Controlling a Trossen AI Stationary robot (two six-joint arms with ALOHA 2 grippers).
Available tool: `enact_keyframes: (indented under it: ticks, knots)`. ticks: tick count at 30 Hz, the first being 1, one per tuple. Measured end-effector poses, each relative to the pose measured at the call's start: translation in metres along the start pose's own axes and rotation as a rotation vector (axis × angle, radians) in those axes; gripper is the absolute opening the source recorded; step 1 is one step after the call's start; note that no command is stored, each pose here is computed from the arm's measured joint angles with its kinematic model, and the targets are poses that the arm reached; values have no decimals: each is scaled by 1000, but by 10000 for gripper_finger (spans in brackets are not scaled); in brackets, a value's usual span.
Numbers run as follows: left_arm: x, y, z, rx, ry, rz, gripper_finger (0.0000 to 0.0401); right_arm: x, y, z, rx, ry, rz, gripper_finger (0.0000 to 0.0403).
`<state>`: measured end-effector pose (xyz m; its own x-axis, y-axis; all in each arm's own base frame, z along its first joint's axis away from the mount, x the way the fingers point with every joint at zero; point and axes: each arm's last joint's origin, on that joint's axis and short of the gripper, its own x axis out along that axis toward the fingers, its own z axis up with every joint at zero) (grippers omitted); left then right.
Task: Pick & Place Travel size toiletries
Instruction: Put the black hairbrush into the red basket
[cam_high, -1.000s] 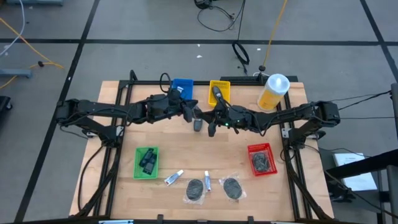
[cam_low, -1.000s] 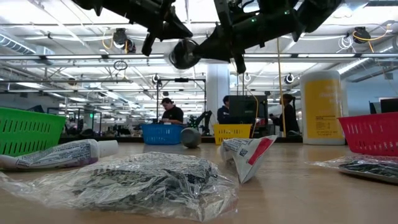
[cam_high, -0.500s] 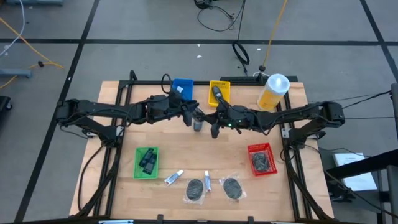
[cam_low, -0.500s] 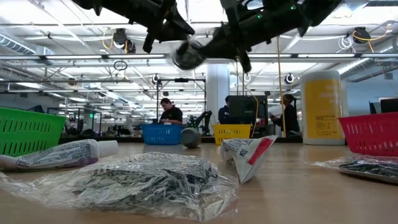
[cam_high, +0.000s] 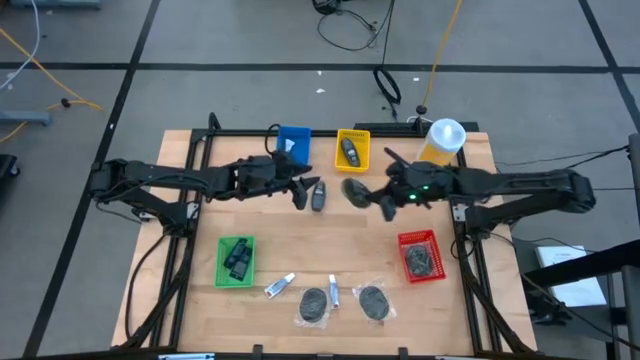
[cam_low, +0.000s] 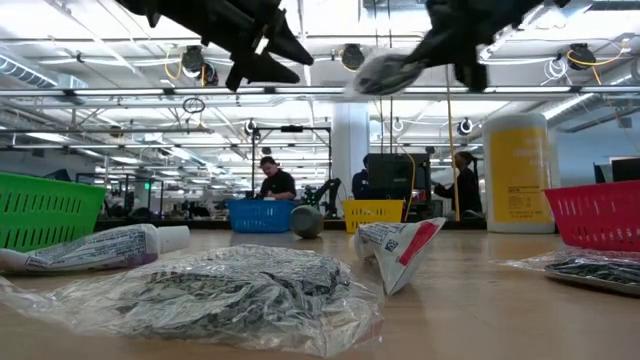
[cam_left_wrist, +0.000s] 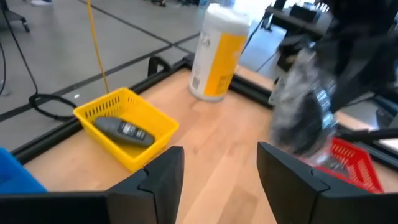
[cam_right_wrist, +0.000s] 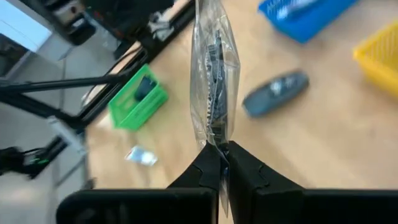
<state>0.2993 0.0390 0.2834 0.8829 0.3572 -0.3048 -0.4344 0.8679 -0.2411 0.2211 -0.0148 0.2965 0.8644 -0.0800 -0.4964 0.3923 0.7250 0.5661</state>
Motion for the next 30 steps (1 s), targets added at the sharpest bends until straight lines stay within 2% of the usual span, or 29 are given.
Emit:
enact_keyframes:
  ticks: [5,11,21,25,30]
  knots:
    - [0,2,-5,17,55,20,202,-32,-2,-8,112,77,30,0]
    - [-1,3,-11,31,123,12,203,-55,-5,-19,244,193,46,0]
    - [-2,5,-17,41,192,2,203,-66,-6,-46,376,504,-1,0]
    - [-2,5,-18,43,202,5,202,-69,-3,-54,404,587,1,0]
    - [-2,5,-18,42,207,-8,202,-73,-2,-64,441,663,-61,0]
